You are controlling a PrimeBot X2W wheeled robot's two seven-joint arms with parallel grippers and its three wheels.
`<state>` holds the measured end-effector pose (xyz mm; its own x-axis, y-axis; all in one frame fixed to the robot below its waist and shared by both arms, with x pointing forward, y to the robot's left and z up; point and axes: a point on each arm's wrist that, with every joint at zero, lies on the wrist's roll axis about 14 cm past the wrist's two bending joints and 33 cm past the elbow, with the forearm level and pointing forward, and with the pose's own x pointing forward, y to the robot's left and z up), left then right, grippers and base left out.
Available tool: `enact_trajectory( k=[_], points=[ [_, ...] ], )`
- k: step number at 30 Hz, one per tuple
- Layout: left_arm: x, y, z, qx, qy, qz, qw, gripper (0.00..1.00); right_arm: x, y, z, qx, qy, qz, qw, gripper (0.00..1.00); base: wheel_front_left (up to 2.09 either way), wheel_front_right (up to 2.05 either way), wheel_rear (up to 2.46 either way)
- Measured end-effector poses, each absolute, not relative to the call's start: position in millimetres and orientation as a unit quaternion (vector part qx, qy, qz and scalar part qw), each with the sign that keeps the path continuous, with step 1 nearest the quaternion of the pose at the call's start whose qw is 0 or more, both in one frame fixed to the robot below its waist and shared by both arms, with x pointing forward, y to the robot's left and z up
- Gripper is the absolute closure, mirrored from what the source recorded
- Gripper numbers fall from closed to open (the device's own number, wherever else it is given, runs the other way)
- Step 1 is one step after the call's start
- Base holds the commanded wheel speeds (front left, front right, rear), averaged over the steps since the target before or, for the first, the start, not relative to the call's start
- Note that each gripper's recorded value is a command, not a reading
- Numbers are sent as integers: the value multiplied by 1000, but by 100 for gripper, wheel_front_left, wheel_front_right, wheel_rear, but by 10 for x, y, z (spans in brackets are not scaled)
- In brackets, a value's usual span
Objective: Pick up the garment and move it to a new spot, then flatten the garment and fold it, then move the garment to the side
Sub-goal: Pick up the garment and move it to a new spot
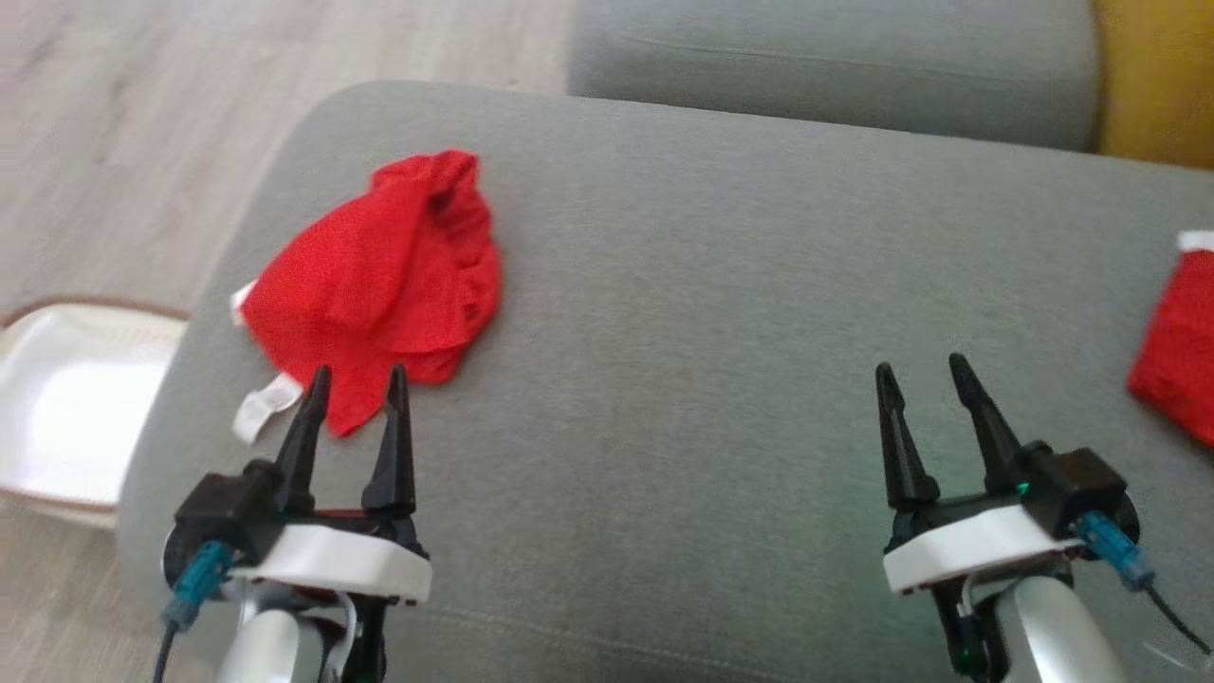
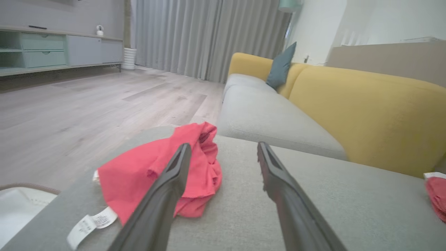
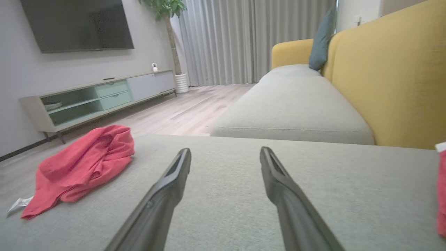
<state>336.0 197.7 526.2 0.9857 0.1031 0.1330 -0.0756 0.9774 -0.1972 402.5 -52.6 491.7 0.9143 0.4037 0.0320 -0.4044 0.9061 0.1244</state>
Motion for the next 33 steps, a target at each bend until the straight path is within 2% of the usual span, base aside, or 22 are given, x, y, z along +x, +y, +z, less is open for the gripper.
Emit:
enact_trajectory(
  k=[12,18,25,33],
  points=[
    [2831,2703,5279,-79,-83,171,979,0,3920,373,4833,71,20,331,941,0,0,0,0],
    [2663,2857,5264,-76,-83,203,973,0,3858,616,4811,74,27,365,928,0,0,0,0],
    [2609,2973,5194,-72,-70,224,969,0,3874,641,4727,78,38,367,926,0,0,0,0],
    [2860,3011,5164,-56,-57,203,976,0,4074,394,4631,72,43,329,941,0,0,0,0]
  ],
)
